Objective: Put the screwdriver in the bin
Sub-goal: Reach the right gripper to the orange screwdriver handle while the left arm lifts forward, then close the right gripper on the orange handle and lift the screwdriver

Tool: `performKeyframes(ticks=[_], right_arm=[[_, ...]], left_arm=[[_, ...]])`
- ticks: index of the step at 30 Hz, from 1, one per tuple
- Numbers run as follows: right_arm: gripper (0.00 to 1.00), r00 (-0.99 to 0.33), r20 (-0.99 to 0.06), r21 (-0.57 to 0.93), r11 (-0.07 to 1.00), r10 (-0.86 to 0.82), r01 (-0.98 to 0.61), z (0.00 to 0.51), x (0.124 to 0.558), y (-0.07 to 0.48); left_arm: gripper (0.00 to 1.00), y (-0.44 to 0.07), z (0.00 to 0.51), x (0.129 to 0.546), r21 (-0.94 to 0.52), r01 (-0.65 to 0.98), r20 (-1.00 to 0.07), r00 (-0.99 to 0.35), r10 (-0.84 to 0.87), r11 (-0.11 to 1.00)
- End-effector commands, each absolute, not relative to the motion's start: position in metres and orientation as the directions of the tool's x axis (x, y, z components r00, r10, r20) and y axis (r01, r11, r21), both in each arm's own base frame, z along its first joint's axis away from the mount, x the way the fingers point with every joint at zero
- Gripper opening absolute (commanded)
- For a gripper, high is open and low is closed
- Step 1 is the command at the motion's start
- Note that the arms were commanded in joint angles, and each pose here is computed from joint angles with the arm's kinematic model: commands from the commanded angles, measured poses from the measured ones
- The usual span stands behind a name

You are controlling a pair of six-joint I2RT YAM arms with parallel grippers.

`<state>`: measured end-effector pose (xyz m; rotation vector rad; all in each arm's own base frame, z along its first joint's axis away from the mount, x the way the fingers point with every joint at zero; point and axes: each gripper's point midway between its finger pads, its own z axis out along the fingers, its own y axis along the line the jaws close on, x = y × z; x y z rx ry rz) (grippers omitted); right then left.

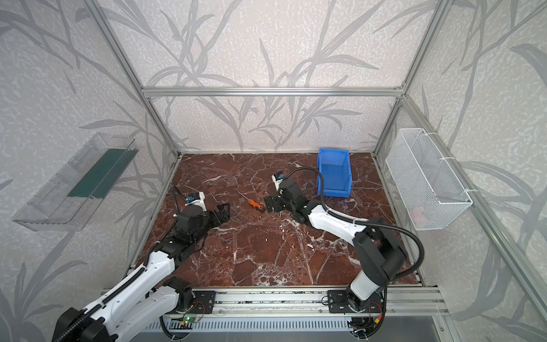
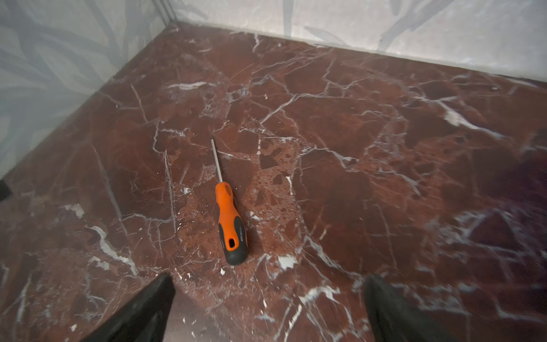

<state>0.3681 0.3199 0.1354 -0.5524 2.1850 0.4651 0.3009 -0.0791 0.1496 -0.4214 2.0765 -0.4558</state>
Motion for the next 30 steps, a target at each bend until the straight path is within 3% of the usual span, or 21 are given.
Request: performKeyframes(ticks=[1, 8, 17, 23, 24, 30], right_arm=[[0.97, -0.619, -0.674, 0.073, 0.797, -0.404, -0.599, 0.086, 0.355, 0.347], [0.91, -0.657, -0.585, 0.038, 0.793, -0.476, -0.608, 0.042, 0.360, 0.377], [0.63, -0.706, -0.540, -0.033, 0.850, -0.458, -0.525, 0.023, 0.375, 0.375], [0.54, -0.714, -0.534, -0.059, 0.862, -0.453, -0.503, 0.020, 0.380, 0.374], [0.44, -0.715, -0.532, -0.055, 0.860, -0.455, -0.507, 0.020, 0.380, 0.375], [0.25, -0.713, -0.542, -0.029, 0.857, -0.445, -0.514, 0.024, 0.376, 0.377]], left_arm=[[0.99, -0.069, 0.138, 0.288, -0.498, -0.205, -0.659, -0.542, -0.522, 0.842], [0.99, -0.072, 0.137, 0.282, -0.510, -0.163, -0.647, -0.574, -0.502, 0.845], [0.99, -0.100, 0.155, 0.289, -0.599, -0.020, -0.640, -0.588, -0.494, 0.800], [0.99, -0.114, 0.161, 0.291, -0.630, 0.022, -0.628, -0.603, -0.492, 0.777], [0.99, -0.118, 0.161, 0.290, -0.632, 0.038, -0.630, -0.607, -0.484, 0.774], [0.99, -0.123, 0.164, 0.288, -0.625, 0.048, -0.635, -0.611, -0.473, 0.779]])
